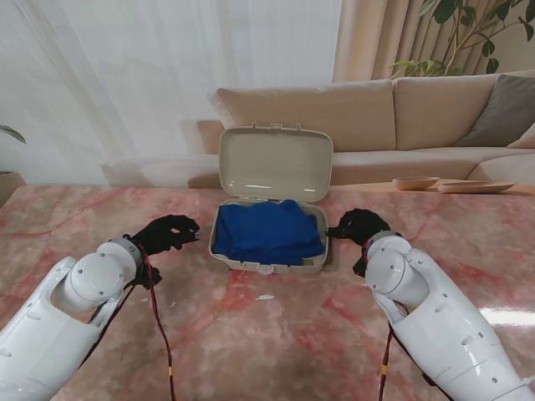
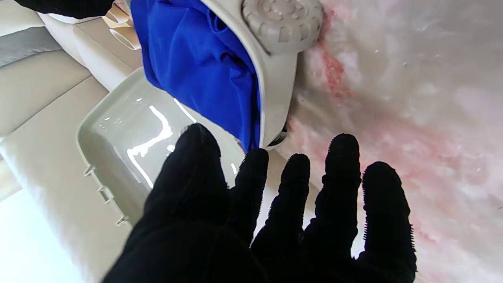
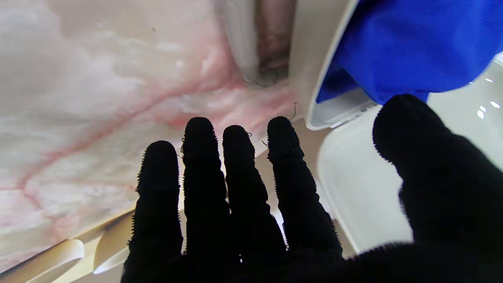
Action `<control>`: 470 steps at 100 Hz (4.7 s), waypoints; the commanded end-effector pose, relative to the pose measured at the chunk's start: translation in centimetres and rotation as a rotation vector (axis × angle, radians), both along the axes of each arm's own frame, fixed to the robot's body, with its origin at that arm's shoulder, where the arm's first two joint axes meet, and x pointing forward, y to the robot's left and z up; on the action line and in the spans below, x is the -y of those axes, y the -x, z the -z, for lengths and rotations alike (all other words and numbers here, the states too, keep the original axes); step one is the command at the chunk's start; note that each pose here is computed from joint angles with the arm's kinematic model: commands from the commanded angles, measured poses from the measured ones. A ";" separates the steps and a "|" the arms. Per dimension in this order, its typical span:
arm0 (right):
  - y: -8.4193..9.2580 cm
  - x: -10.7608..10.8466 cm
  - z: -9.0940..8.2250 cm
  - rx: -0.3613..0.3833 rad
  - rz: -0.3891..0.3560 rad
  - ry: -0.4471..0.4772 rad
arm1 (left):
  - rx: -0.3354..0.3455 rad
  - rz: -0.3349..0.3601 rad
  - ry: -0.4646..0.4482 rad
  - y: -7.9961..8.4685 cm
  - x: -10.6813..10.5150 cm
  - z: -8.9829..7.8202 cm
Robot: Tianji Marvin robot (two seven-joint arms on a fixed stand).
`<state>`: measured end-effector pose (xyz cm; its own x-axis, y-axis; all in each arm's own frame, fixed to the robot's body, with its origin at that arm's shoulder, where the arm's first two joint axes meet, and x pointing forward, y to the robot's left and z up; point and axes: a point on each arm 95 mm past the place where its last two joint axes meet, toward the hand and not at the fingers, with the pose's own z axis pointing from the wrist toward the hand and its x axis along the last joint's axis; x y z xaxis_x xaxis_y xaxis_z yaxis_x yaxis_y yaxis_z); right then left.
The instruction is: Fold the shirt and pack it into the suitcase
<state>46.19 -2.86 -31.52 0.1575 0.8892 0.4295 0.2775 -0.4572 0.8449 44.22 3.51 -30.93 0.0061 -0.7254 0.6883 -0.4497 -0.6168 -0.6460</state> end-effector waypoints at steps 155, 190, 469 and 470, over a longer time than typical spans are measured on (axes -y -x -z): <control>3.1 -2.8 4.9 -0.093 -0.199 -0.122 | -0.128 0.126 0.012 1.8 0.9 4.4; 5.2 -3.2 5.2 -0.094 -0.253 -0.140 | -0.128 0.155 0.009 2.6 0.9 4.4; 6.4 -4.6 3.3 -0.121 -0.311 -0.240 | -0.229 0.185 0.088 2.5 1.8 4.1; 6.5 -4.6 3.3 -0.122 -0.313 -0.241 | -0.229 0.186 0.088 2.6 1.8 4.1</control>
<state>41.08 -0.14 -34.35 -0.0098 0.8051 0.5931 0.4766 -0.5176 0.7106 42.85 3.29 -34.35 0.0561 -0.6808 0.7303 -0.6487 -0.5809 -0.4917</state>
